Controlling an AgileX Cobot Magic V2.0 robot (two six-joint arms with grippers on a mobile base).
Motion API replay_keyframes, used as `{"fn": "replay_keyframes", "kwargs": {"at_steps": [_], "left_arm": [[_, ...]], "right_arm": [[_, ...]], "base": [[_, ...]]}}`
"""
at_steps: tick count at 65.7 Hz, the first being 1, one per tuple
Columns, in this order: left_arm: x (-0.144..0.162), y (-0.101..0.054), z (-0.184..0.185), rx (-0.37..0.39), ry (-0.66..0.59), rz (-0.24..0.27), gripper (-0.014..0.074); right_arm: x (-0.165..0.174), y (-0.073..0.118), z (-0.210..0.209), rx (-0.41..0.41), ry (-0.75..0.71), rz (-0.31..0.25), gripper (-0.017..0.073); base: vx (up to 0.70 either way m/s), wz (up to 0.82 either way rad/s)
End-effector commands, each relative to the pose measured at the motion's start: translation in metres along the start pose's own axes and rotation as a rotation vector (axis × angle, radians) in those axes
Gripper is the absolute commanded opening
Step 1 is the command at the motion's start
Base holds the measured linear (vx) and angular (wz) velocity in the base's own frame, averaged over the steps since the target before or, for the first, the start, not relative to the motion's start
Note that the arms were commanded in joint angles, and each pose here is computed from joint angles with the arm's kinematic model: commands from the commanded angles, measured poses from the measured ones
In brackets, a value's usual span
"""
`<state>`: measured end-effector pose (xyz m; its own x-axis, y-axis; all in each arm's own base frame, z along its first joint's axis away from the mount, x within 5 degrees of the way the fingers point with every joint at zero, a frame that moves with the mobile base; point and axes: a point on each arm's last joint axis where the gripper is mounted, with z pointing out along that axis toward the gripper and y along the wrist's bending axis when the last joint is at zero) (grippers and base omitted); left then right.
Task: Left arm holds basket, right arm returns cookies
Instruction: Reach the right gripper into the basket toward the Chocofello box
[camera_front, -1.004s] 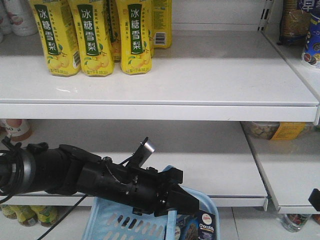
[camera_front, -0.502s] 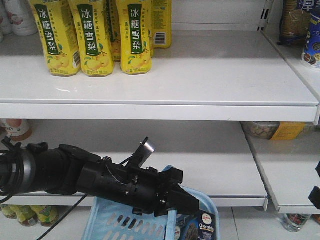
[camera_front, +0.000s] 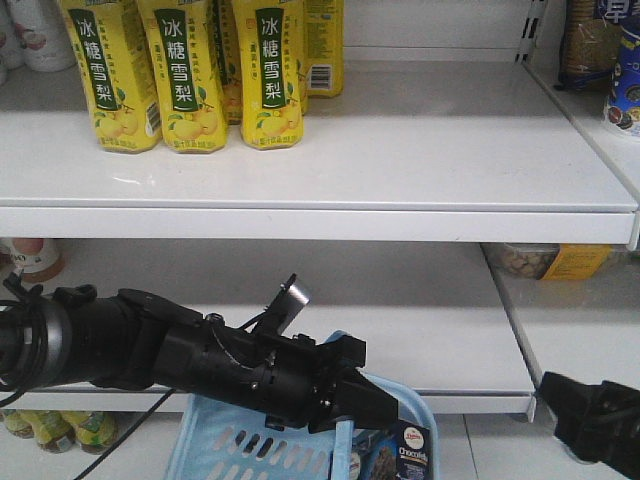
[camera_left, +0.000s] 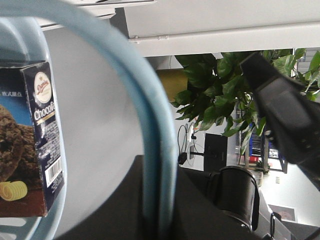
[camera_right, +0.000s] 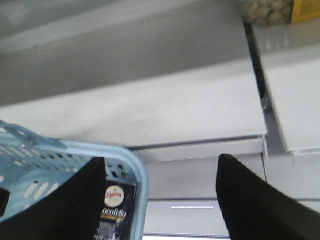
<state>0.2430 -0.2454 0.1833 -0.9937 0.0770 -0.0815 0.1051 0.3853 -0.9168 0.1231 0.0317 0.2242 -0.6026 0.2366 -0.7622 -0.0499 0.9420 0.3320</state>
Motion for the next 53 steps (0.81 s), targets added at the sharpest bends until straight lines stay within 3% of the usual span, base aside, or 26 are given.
{"fn": "replay_keyframes", "kwargs": {"at_steps": [1, 11, 24, 36, 53], "left_arm": [[-0.002, -0.030, -0.010, 0.117, -0.024, 0.046, -0.0006], [-0.002, -0.030, -0.010, 0.117, -0.024, 0.046, -0.0006], [-0.002, -0.030, -0.010, 0.117, -0.024, 0.046, -0.0006], [-0.002, -0.030, -0.010, 0.117, -0.024, 0.046, -0.0006], [-0.002, -0.030, -0.010, 0.117, -0.024, 0.046, -0.0006]], "right_arm": [[-0.009, 0.009, 0.006, -0.037, -0.002, 0.021, 0.0466], [0.004, 0.018, 0.023, -0.064, 0.183, 0.028, 0.0466], [0.004, 0.041, 0.038, -0.116, 0.356, -0.029, 0.0466], [0.007, 0.057, 0.051, -0.148, 0.480, 0.067, 0.0466], [0.025, 0.065, 0.073, -0.166, 0.616, 0.110, 0.0466]], "base": [[0.00, 0.00], [0.00, 0.00], [0.00, 0.00], [0.00, 0.00], [0.00, 0.00]]}}
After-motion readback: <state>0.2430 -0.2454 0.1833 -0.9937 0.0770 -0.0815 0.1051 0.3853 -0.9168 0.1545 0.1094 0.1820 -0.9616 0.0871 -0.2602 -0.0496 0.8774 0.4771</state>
